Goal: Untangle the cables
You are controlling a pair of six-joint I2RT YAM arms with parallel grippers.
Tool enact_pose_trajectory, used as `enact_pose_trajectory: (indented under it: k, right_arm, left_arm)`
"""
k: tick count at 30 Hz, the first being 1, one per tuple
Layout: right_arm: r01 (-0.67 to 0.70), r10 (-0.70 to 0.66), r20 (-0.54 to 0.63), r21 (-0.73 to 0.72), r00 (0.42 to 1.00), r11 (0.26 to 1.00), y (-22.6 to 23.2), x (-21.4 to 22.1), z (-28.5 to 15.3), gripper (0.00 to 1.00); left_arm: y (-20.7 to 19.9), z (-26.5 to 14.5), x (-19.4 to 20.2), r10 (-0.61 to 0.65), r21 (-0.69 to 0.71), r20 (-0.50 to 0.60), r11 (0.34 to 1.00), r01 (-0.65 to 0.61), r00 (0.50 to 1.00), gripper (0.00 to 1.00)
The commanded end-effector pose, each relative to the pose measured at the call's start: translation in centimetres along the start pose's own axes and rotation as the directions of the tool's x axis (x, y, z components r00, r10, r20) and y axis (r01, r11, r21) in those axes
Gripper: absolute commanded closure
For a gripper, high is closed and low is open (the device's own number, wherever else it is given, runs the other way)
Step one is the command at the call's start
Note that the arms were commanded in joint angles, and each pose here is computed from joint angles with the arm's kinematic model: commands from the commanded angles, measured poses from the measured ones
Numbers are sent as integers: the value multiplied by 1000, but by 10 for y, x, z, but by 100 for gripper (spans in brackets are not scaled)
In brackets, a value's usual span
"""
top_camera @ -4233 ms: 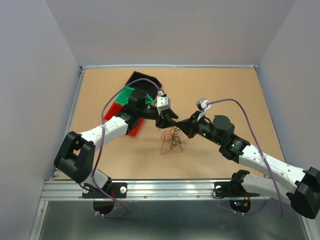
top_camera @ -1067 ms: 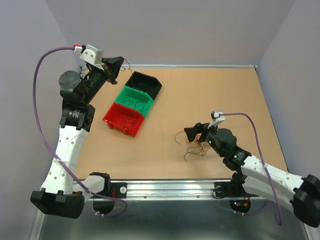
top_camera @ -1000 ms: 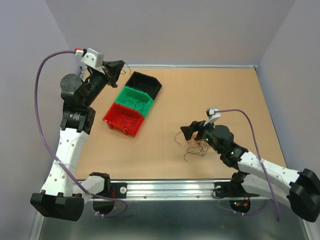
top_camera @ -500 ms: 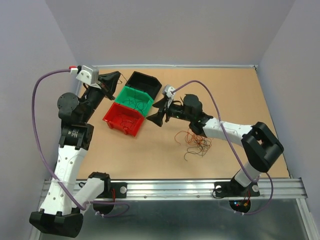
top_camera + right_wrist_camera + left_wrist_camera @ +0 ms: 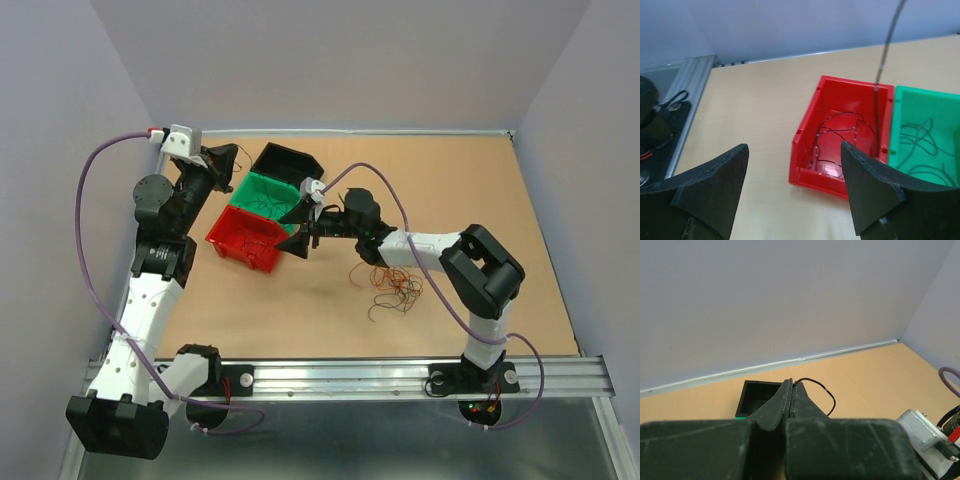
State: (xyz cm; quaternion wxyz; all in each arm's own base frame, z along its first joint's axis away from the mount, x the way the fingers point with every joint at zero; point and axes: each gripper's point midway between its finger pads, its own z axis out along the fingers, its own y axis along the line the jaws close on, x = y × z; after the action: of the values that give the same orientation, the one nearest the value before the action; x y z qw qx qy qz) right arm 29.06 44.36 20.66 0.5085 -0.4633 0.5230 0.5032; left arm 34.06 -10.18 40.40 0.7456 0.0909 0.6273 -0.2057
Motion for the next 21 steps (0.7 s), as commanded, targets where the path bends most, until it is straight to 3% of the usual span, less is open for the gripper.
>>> enact_pose_trajectory:
  k: [1, 10, 16, 21]
  right_arm:
    - [51, -72, 124, 166, 990, 985, -34, -40, 9, 24]
    - [50, -89, 151, 244, 984, 969, -39, -47, -3, 28]
    - [44, -113, 147, 408, 983, 912, -60, -47, -23, 34]
    - [39, -111, 140, 438, 984, 898, -68, -41, -22, 39]
  left_arm:
    - [-3, -2, -25, 15, 6, 97, 1000, -16, 995, 100]
    - [-4, -18, -42, 33, -19, 157, 999, -30, 987, 100]
    - [-6, -18, -41, 31, -10, 155, 1000, -30, 987, 100]
    - [-6, -17, -40, 30, -9, 152, 1000, -29, 988, 100]
